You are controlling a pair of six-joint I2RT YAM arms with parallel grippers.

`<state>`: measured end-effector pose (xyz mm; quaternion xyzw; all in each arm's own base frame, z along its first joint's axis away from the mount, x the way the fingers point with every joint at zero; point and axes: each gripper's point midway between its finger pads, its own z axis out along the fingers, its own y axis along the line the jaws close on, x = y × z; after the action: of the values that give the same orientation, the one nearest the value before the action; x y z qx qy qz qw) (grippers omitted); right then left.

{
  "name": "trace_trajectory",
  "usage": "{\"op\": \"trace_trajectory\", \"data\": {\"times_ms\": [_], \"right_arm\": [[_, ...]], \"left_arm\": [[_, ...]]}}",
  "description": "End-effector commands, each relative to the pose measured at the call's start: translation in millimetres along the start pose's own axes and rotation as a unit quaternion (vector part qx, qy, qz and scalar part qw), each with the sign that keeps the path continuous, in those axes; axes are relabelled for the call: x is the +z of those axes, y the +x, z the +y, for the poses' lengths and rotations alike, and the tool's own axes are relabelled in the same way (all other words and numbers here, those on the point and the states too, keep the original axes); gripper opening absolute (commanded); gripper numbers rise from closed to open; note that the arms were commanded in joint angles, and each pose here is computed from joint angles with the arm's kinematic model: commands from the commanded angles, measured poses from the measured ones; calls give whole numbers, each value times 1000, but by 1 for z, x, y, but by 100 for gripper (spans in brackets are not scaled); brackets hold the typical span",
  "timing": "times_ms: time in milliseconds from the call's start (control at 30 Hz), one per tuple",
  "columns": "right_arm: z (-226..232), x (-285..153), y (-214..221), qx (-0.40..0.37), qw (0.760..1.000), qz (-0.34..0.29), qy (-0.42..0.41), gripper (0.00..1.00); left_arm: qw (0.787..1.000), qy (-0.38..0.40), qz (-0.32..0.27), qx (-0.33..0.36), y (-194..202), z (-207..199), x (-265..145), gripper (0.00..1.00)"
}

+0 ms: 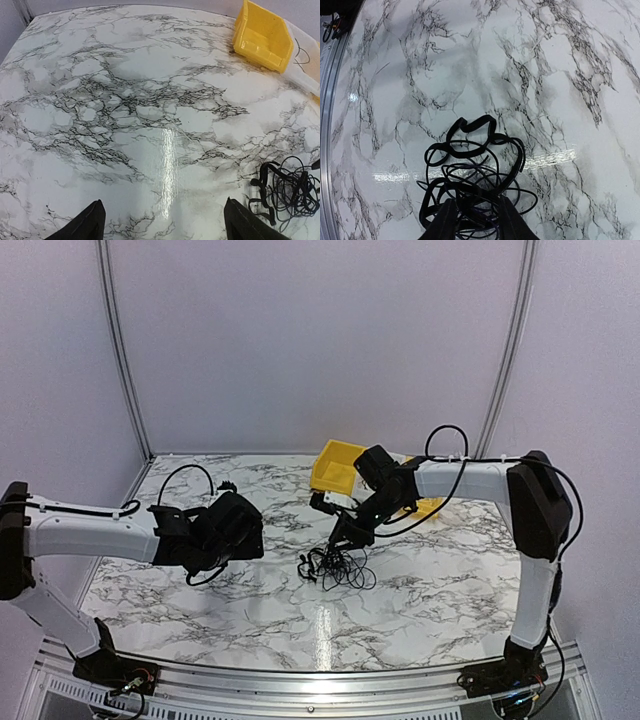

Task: Untangle the cables

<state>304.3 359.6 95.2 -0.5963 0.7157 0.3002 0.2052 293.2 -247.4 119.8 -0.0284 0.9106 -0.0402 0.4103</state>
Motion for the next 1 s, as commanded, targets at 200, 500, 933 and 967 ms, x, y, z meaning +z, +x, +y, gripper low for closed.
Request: {"op": "trace_trajectory", "data": {"times_ms": [200,500,933,967], "right_arm": [[-14,-2,-10,13,999,1,41,8],[17,-59,-75,-31,996,-78,15,0],[72,-143,-165,-97,979,-180,-7,0],[77,-152,-173,-105,976,-189,-5,0]], "left_arm": [[992,119,-41,27,-10,-28,-27,87],[956,279,-52,71,-4,-95,-45,81],[930,316,-153,110,-48,-160,-54,81],[929,316,-160,108,-53,-166,-52,81]]}}
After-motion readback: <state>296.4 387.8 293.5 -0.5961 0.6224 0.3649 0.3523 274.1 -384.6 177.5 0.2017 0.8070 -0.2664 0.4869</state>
